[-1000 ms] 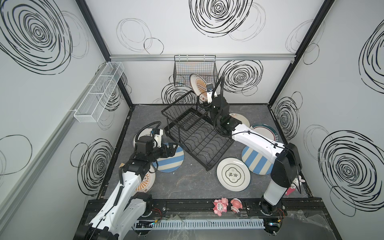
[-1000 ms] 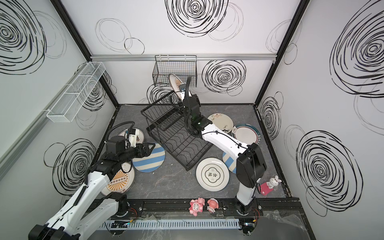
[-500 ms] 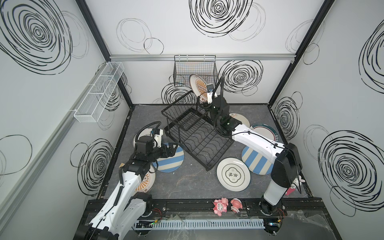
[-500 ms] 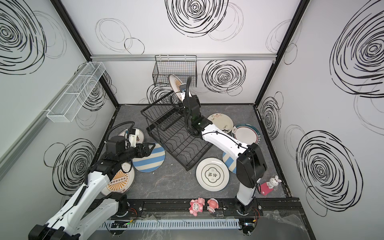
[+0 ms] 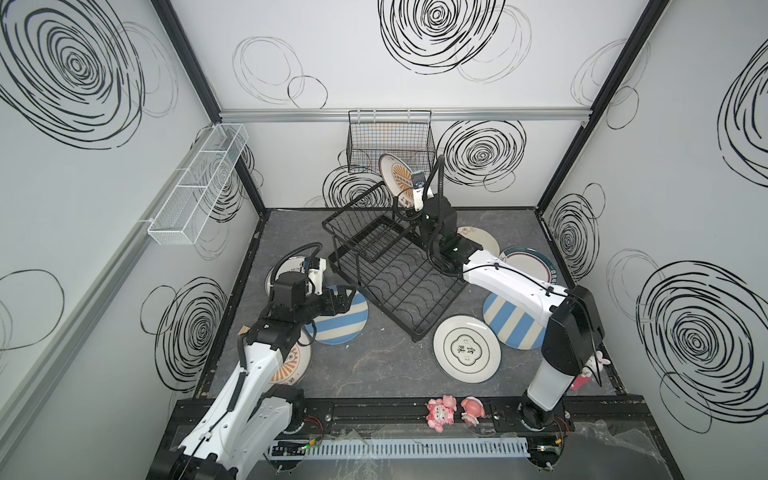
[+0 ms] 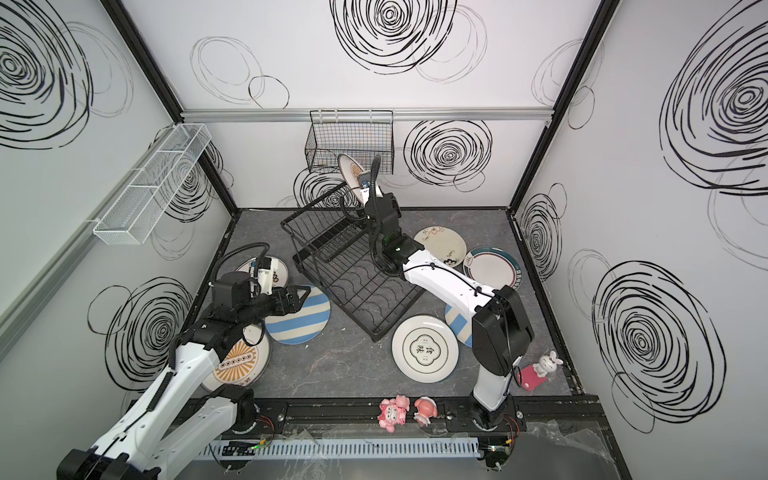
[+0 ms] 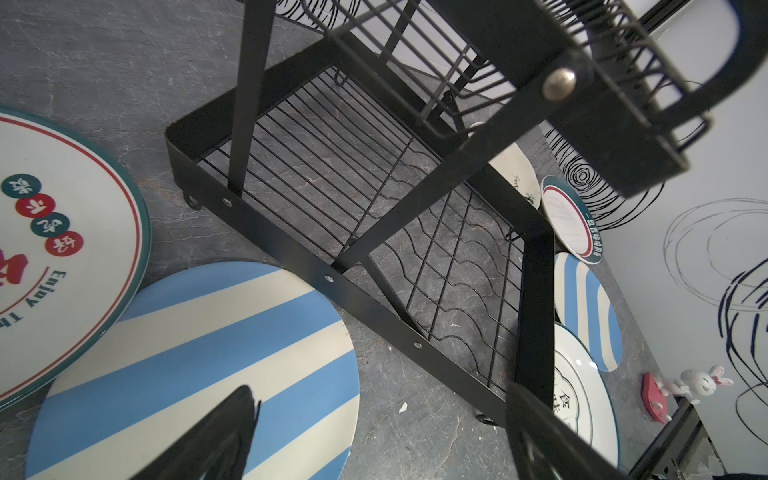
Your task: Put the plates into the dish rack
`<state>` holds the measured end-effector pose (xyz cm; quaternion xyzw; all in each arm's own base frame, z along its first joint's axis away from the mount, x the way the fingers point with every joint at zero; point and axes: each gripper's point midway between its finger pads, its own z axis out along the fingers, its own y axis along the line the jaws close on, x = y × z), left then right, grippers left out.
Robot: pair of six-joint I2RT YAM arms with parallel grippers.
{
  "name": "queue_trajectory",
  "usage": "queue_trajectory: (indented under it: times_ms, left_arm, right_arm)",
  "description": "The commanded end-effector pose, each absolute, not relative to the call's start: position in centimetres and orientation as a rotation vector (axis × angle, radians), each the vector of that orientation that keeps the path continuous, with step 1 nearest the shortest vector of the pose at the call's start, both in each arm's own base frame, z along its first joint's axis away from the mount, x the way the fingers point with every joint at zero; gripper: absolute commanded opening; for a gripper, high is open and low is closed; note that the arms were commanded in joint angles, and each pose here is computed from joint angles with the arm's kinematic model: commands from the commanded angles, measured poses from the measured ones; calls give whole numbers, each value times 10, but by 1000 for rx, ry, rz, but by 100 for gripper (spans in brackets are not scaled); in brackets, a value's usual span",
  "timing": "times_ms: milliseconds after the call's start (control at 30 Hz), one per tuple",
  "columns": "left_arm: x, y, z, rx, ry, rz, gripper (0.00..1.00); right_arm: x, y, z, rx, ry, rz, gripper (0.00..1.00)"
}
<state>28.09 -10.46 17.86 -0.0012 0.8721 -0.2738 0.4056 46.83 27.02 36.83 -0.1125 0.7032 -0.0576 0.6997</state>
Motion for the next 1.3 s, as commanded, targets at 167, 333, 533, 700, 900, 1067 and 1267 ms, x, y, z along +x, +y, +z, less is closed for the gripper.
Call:
queue_trajectory:
  times_ms: [167, 333, 533, 700, 900, 1067, 1267]
  left_arm:
    - [285, -105, 189, 19, 2150, -683, 96]
    - [286, -105, 188, 19, 2153, -683, 96]
    - [286, -105, 189, 20, 2150, -682, 96]
    - [286, -105, 189, 19, 2149, -681, 96]
    - [286, -105, 189, 19, 2150, -683, 96]
    - [286, -105, 189, 19, 2150, -681, 96]
    - [286, -105, 188, 19, 2152, -684, 96]
  right_arm:
    - [446, 268, 428, -188, 1438, -69, 0]
    - [442, 270, 438, -192, 1416, -78, 0]
    - [437, 271, 451, -192, 1395, -76, 0]
    - [432, 271, 457, -196, 1387, -70, 0]
    - [425, 269, 460, -188, 1382, -49, 0]
    - [426, 264, 453, -176, 1391, -76, 0]
    - [435, 255, 440, -165, 1415, -101, 0]
